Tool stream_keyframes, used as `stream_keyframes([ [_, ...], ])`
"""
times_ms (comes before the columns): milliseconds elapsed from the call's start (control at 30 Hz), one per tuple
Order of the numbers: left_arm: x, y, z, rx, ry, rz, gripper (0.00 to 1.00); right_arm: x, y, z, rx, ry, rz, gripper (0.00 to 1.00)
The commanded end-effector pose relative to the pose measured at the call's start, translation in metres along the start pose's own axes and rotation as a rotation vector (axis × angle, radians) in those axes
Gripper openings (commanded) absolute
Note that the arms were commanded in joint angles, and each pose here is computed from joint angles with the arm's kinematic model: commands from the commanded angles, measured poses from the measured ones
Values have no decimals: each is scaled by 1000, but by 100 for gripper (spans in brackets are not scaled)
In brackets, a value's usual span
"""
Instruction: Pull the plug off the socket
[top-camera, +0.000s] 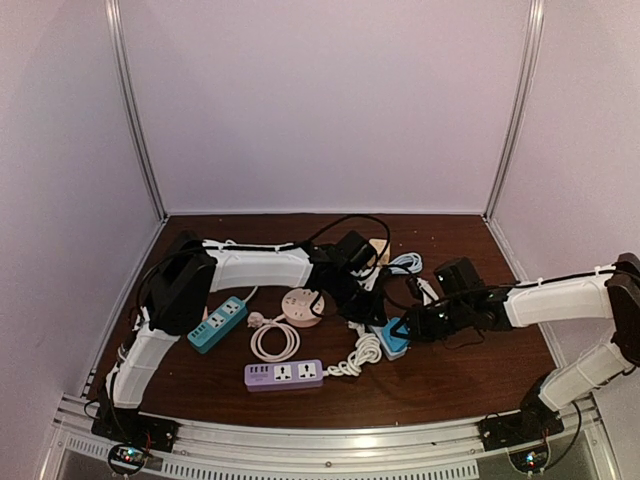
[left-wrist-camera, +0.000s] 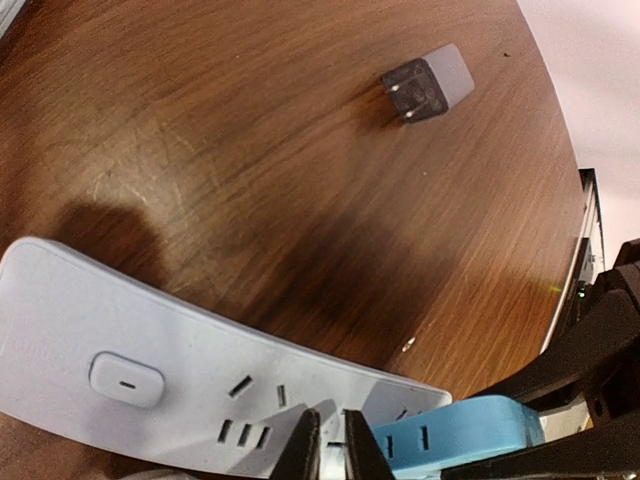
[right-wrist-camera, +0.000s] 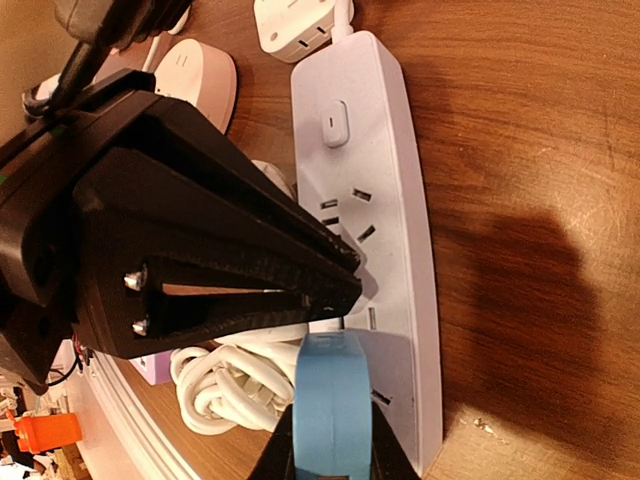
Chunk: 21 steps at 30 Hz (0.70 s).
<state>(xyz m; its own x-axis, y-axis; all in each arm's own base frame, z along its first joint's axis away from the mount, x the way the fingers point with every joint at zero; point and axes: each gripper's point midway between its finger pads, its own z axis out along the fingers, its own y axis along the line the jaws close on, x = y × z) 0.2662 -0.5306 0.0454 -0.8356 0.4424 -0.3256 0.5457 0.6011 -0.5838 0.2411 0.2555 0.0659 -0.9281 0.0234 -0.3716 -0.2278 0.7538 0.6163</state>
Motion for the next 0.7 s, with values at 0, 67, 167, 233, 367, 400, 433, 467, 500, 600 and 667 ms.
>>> stream_keyframes([
  [0,55,59,21,-172,171,-47,12,-21,12,-7,-81,-100,35,0],
  [67,61,66,21,-188,187,-48,12,-24,14,-9,-109,-114,53,0],
  [167,67,72,21,-208,200,-44,12,-29,17,-13,-145,-131,72,0],
  [233,69,77,22,-219,206,-46,12,-31,19,-16,-164,-138,81,0],
  [367,76,83,25,-234,220,-51,12,-34,24,-20,-207,-148,97,0],
  [400,76,84,25,-238,221,-52,12,-34,25,-21,-216,-148,96,0],
  [433,77,85,25,-241,223,-53,12,-35,27,-23,-224,-151,90,0],
  [467,78,86,25,-244,225,-54,12,-35,29,-24,-229,-155,84,0],
  [500,78,87,25,-246,224,-54,12,-36,30,-25,-232,-158,73,0],
  [600,80,88,25,-253,228,-52,11,-38,31,-30,-219,-169,45,0],
  [667,80,90,25,-258,229,-55,11,-40,33,-34,-217,-180,25,0],
])
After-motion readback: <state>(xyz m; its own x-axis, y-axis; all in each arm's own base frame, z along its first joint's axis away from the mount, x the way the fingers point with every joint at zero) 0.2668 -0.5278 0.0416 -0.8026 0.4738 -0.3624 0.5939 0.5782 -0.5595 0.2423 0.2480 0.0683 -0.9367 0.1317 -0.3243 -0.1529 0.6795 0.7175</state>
